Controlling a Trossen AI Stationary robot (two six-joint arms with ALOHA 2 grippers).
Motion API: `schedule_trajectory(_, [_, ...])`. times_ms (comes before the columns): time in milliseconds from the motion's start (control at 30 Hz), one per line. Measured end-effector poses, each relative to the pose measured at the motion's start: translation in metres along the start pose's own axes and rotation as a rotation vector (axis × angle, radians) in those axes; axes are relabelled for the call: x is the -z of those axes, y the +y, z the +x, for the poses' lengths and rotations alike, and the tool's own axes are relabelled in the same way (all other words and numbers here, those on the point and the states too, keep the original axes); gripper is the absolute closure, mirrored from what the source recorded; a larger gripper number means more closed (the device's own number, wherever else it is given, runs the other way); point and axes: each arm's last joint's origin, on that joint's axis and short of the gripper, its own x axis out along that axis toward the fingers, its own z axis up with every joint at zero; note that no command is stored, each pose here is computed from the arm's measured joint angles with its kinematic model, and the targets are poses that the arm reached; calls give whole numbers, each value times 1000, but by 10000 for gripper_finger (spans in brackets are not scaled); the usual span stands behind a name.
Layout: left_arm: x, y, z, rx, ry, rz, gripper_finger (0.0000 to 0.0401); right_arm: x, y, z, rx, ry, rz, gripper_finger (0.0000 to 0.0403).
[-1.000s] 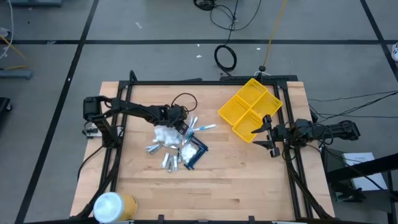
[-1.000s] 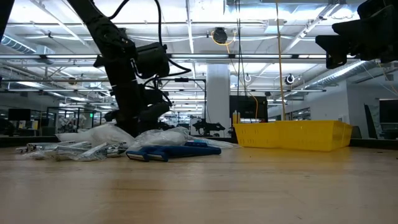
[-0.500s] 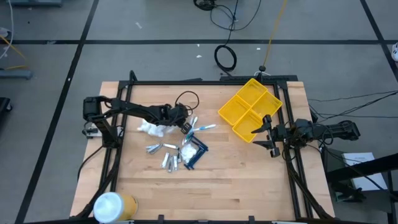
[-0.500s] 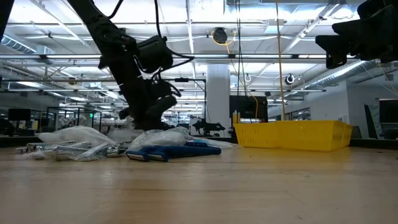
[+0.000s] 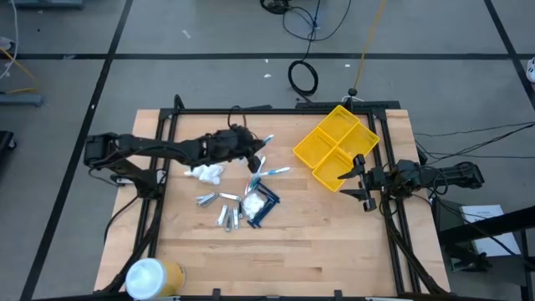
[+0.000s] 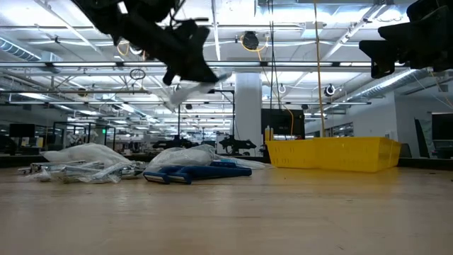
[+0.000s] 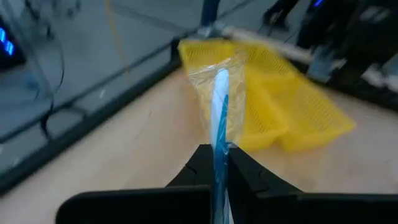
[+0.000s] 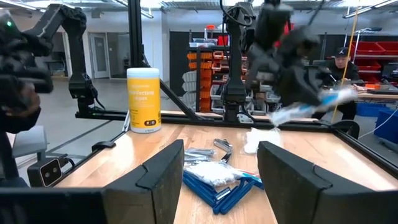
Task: Pick & Place Travel size toiletries
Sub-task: Put the blue toothbrush into the top right yellow bin
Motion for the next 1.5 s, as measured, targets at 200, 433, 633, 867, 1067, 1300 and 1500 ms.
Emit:
schedule_trajectory(200, [-7, -11, -2, 49, -94, 71, 383, 0, 0, 0, 0, 2, 0, 211])
schedule_trajectory(433, [-9, -21, -5, 140, -127, 201, 386, 0, 0, 0, 0, 0, 0, 211])
schedule_trajectory(633, [-30, -25, -10, 270, -360, 267, 392, 0, 0, 0, 0, 0, 0, 211])
schedule_trajectory(867, [-59, -15, -22, 414, -672, 237, 382, -4, -3, 0, 85, -39, -3, 211])
schedule_trajectory(1067, [-57, 0, -12, 497, -649, 211, 392, -6, -2, 0, 78, -66, 107, 211])
schedule_trajectory(1300, [-33, 2, 30, 516, -647, 166, 395, -7, -2, 0, 72, -76, 185, 211])
schedule_trajectory(1500, [-46, -3, 70, 610, -626, 133, 382, -6, -2, 0, 72, -74, 190, 211])
